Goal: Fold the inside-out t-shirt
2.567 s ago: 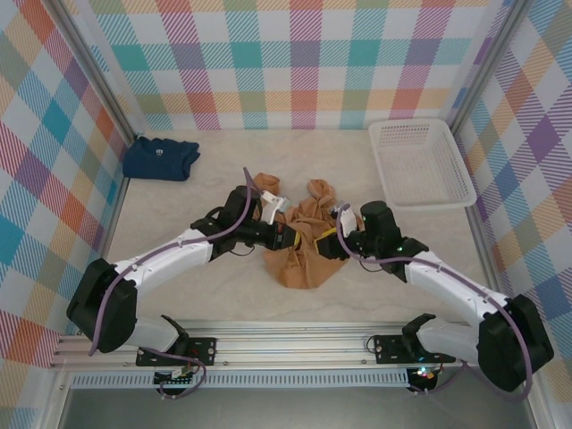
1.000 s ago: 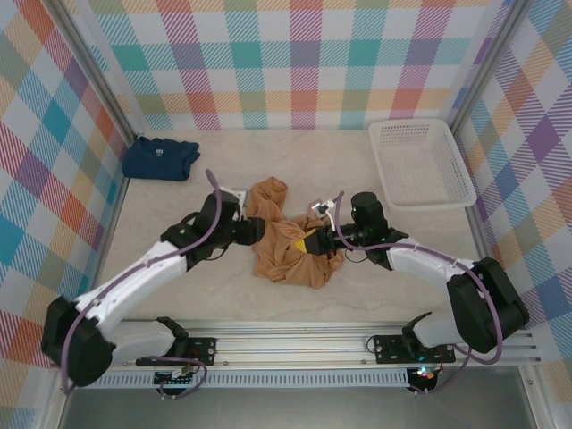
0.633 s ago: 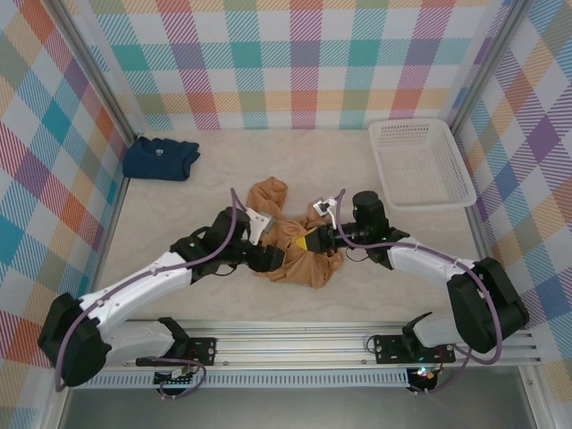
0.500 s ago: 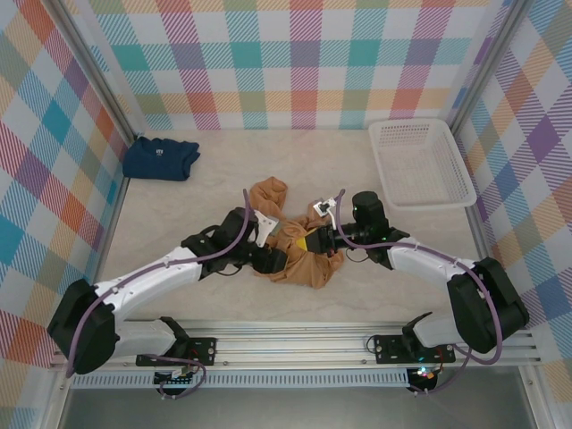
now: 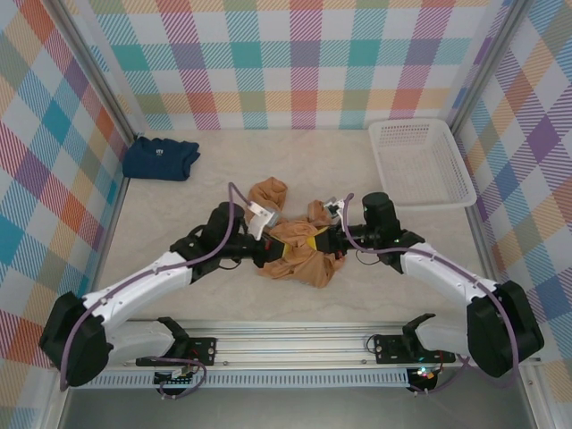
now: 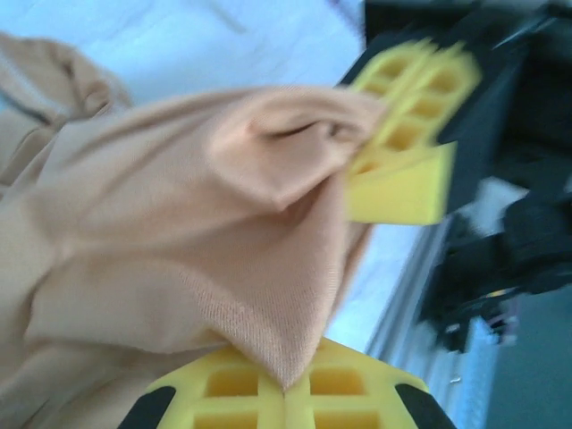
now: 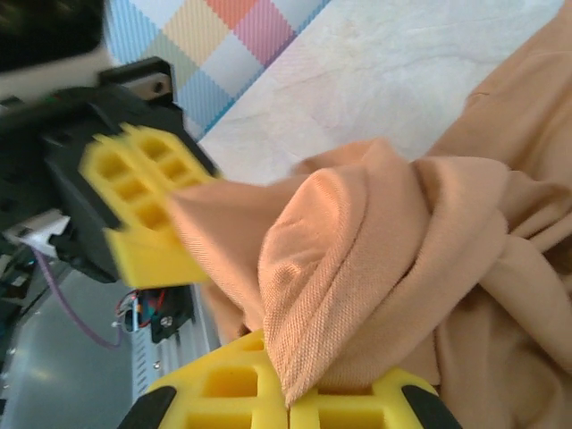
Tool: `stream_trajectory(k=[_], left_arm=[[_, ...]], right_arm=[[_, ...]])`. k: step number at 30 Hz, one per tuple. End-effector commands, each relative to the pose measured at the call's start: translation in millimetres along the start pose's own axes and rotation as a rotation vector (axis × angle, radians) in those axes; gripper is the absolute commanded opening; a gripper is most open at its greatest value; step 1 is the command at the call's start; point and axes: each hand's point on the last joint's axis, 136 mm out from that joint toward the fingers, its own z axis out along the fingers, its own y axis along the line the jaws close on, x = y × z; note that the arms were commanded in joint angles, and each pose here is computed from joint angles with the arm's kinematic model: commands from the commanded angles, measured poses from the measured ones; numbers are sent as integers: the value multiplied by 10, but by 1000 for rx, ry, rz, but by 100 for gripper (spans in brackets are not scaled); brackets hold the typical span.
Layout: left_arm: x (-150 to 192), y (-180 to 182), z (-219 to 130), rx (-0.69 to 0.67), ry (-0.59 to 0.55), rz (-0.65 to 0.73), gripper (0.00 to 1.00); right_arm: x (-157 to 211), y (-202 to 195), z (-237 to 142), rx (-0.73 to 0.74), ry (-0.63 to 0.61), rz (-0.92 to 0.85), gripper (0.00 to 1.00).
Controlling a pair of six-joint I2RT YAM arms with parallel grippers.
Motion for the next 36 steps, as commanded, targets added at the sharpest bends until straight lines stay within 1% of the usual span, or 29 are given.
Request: stream_trajectory(k=[1,2,5,9,11,12,14,17,20,23,25,26,33,36], left_arm=[[-310,-456,-246,249,-144,46,0],[-326,-508,-286,273,-154,58,0],[-340,-593,-327,315,-151,74,0],[-374,-595,-307,319,-147,63,0],[-385,-580,-290,313,-141,55,0],[-391,-568,-284,308,-139,53,0],[-381,-550,-269,299,-131,52,0],[-367,-521,-256,283,-122,52,0],[-369,-509,-247,276,-121,51,0],[-350,-503,-245,276,-115,50,0],[-336,-499,-249,272,-112,53,0],[-329,-490,-246,268,-110,53,0],[-298,-422,-282,214,-123,52,0],[-309,-308,-298,151,-147,36,0]], right_arm=[[-67,-85,-73,91,-25,-55,7],[-78,-125,-89,122,-28,-51,15],[-109,-171,-125,182,-30,-52,31],[-98,-153,-206,283,-38,-115,45],[-89,-98,-262,326,-45,-166,49],[-86,-46,-278,324,-50,-188,49],[-91,130,-287,274,-66,-240,50],[-70,386,-194,165,-51,-283,48],[-26,522,-47,65,-17,-278,47],[-53,517,62,35,-8,-258,47],[-117,531,106,15,-24,-253,45],[-141,538,129,3,-28,-249,42],[-138,552,158,-30,-30,-224,0],[-147,597,61,-81,-58,-200,0]])
